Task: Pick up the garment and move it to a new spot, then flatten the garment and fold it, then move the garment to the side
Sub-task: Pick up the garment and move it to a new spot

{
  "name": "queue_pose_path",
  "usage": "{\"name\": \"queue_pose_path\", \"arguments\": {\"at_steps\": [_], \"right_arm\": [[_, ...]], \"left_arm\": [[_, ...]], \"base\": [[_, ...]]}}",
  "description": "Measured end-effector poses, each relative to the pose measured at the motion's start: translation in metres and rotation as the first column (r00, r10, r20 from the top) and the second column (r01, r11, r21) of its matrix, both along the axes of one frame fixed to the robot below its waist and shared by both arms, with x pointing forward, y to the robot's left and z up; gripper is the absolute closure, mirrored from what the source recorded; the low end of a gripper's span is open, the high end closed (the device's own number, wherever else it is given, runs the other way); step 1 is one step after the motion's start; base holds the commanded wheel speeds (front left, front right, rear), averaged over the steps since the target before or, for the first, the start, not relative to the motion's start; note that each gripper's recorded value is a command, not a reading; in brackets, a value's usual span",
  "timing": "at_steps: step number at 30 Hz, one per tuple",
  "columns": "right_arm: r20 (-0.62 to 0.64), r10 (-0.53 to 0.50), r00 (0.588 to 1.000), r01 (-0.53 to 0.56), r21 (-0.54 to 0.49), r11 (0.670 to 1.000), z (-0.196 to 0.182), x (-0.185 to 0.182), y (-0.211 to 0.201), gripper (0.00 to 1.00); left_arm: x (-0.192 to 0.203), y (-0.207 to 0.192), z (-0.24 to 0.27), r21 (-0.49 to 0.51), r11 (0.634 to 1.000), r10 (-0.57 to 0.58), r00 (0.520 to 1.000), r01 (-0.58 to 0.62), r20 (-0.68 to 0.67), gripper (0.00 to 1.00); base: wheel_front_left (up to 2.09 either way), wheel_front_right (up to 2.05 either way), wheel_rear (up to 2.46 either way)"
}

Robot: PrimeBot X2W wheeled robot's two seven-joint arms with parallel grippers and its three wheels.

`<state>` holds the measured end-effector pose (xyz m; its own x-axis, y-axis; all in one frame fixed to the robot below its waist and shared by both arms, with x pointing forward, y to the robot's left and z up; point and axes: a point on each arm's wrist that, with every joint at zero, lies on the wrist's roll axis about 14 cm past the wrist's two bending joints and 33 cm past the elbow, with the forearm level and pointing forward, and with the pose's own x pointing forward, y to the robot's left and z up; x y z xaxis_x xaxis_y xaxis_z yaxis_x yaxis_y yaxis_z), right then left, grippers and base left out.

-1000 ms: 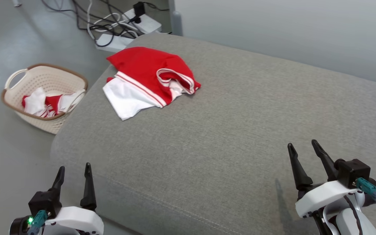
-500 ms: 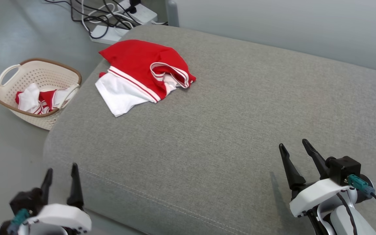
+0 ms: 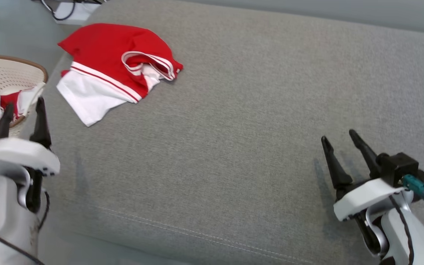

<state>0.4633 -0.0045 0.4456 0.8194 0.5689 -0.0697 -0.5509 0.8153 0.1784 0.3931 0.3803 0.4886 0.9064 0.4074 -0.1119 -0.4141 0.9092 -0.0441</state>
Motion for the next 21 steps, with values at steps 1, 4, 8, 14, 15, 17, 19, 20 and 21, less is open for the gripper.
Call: {"name": "queue_pose_path", "arguments": {"at_steps": [1,4,8,14,15,17,19,20,21], "right_arm": [[0.008,-0.006,1.000,0.006,0.001,1.000,0.001,0.004,-0.002,0.00],[0.029,-0.024,0.999,0.024,0.004,1.000,0.004,0.016,-0.009,0.00],[0.027,-0.056,0.998,0.056,0.006,0.998,0.001,0.027,-0.022,0.00],[0.020,-0.120,0.993,0.120,-0.015,0.993,-0.008,0.034,-0.050,0.00],[0.013,-0.134,0.991,0.134,-0.021,0.991,-0.011,0.034,-0.056,0.00],[0.002,-0.160,0.987,0.160,-0.033,0.987,-0.017,0.033,-0.068,0.00],[-0.009,-0.186,0.983,0.185,-0.044,0.982,-0.021,0.032,-0.079,0.00],[-0.009,-0.186,0.983,0.185,-0.044,0.982,-0.021,0.032,-0.079,0.00],[-0.013,-0.197,0.980,0.196,-0.049,0.979,-0.023,0.031,-0.084,0.00]], "left_arm": [[0.010,-0.001,0.001,0.003,1.000,-0.015,1.000,0.015,-0.003,0.00],[0.038,-0.003,-0.001,-0.009,0.999,-0.041,0.999,0.041,-0.023,0.00],[0.071,-0.006,-0.010,-0.080,0.996,-0.041,0.999,0.039,-0.024,0.00],[0.120,-0.027,-0.022,-0.101,0.990,-0.107,0.993,0.103,-0.040,0.00],[0.128,-0.032,-0.023,-0.103,0.987,-0.124,0.991,0.120,-0.041,0.00],[0.142,-0.044,-0.030,-0.116,0.982,-0.154,0.987,0.148,-0.052,0.00],[0.152,-0.053,-0.040,-0.121,0.978,-0.180,0.981,0.170,-0.078,0.00],[0.152,-0.053,-0.040,-0.121,0.978,-0.180,0.981,0.170,-0.078,0.00],[0.154,-0.055,-0.046,-0.123,0.977,-0.187,0.978,0.175,-0.094,0.00]], "base": [[0.00,0.00,0.00],[0.00,0.00,0.00],[0.00,0.00,0.00],[0.00,0.00,0.00],[0.00,0.00,0.00],[0.00,0.00,0.00],[0.00,0.00,0.00],[0.00,0.00,0.00],[0.00,0.00,0.00]]}}
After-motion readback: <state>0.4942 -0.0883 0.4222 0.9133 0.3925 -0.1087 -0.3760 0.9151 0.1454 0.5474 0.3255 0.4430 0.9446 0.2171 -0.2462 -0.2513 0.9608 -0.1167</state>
